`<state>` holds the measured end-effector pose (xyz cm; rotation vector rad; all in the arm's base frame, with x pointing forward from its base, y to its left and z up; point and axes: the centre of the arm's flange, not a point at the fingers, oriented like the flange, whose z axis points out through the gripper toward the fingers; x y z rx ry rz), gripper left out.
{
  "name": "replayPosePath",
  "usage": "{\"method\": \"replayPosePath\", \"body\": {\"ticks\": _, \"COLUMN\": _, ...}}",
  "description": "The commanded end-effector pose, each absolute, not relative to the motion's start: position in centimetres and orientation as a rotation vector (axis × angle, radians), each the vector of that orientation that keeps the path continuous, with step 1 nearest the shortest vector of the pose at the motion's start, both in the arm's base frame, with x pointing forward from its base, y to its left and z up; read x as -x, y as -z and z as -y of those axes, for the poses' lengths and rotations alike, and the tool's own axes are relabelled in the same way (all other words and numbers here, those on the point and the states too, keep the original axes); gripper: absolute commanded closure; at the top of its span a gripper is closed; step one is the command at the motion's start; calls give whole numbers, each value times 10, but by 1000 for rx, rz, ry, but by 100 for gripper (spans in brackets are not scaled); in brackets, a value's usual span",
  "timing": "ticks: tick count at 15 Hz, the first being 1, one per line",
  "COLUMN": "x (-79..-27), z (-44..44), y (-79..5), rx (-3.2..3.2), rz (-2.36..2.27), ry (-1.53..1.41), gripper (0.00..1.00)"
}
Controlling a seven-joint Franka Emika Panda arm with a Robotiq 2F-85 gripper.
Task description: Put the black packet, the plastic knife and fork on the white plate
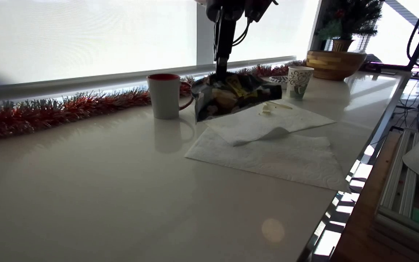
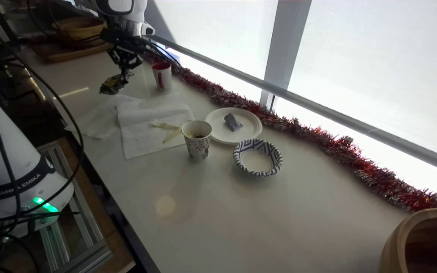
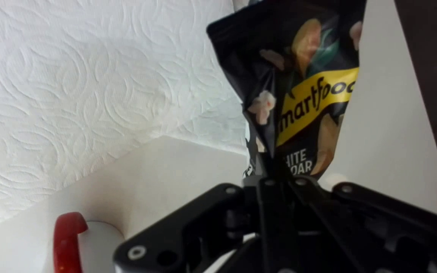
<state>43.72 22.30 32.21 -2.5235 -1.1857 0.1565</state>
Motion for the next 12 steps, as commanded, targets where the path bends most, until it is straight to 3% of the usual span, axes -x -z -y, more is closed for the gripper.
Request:
{"method": "replayPosePath", "body": {"ticks": 1, "x": -403, "z": -143, "y": -357, "rx": 2506, "rz": 945, "ry": -57, "gripper": 100}}
{"method": "replayPosePath", "body": {"ticks": 7, "x": -381, "z": 6, "y": -352, "rx": 2488, "rz": 488, "ry": 57, "gripper": 100}}
{"method": "replayPosePath", "body": {"ticks": 8, "x": -399, "z": -34, "y": -349, "rx": 2511, "rz": 590, "ry": 14, "gripper": 99}}
{"method": "replayPosePath", "body": {"ticks": 12, "x": -387, "z": 7, "y": -346, "rx": 2500, "rz": 490, "ry": 48, "gripper": 99}}
